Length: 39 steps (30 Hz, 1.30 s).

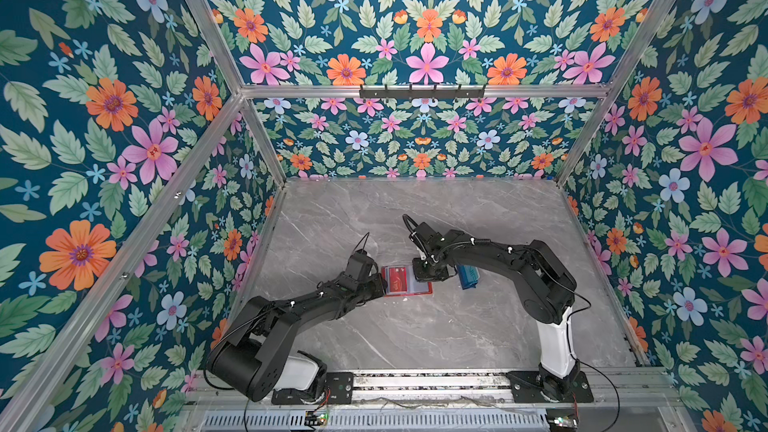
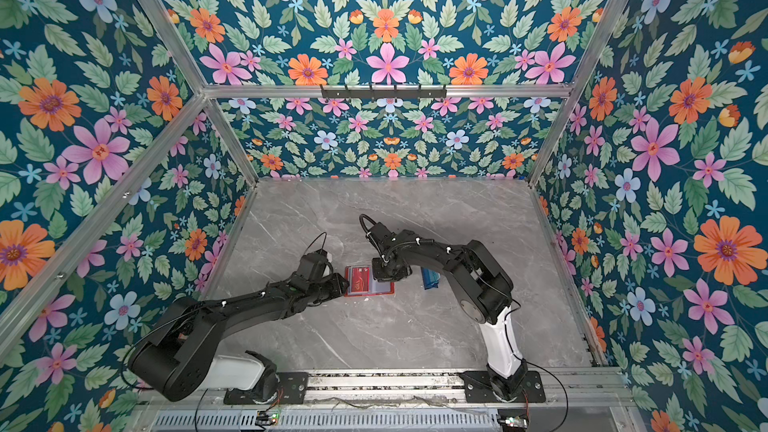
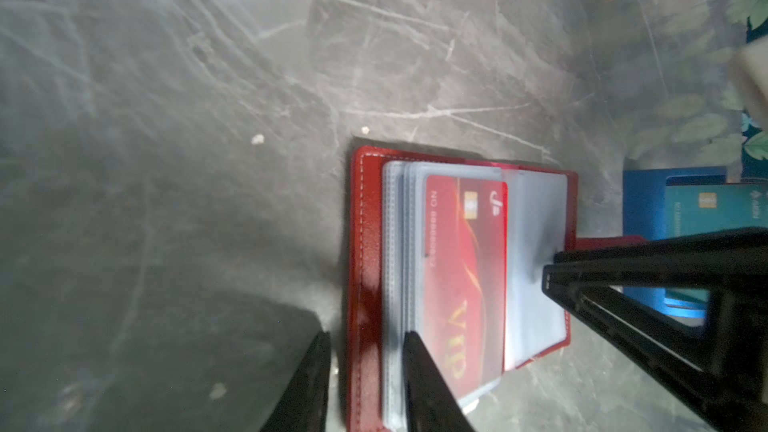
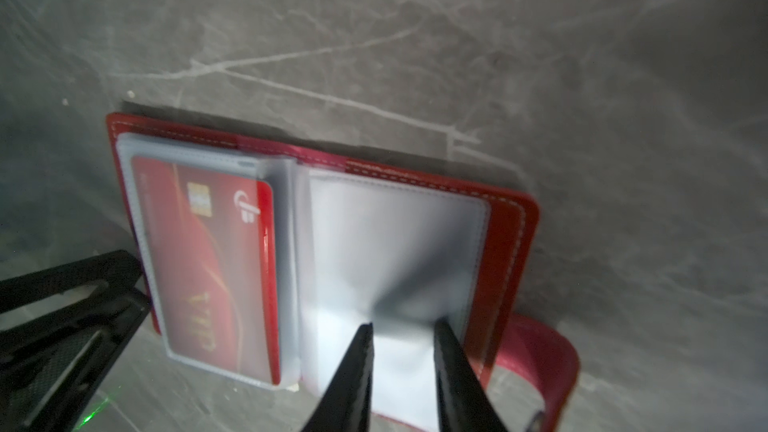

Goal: Put the credit cards into the card holder

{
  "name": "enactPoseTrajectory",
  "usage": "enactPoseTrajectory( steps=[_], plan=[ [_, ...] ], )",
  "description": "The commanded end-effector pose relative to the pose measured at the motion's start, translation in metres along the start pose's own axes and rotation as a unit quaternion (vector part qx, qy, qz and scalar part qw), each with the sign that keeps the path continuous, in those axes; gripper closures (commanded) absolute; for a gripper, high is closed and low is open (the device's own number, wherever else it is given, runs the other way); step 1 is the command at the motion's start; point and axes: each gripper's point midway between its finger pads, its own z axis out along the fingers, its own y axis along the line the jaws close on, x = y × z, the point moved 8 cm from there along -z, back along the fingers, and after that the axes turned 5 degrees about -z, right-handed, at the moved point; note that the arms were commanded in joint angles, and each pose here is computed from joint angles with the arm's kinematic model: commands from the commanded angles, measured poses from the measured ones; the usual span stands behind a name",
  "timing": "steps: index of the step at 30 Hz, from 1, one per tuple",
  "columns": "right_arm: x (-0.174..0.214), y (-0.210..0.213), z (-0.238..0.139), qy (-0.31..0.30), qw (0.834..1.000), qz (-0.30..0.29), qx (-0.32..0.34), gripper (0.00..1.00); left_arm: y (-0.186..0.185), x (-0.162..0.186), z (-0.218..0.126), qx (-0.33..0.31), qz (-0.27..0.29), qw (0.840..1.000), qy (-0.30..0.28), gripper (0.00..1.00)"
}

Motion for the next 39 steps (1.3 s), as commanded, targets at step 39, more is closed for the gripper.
enactPoseTrajectory(
  steps=[39],
  plan=[
    [-0.002,-0.014,-0.050,-0.058,0.994,-0.004,0.089,0.58,-0.005,-0.003,-0.015,0.003,0.003,1.000,0.012,1.00]
  ],
)
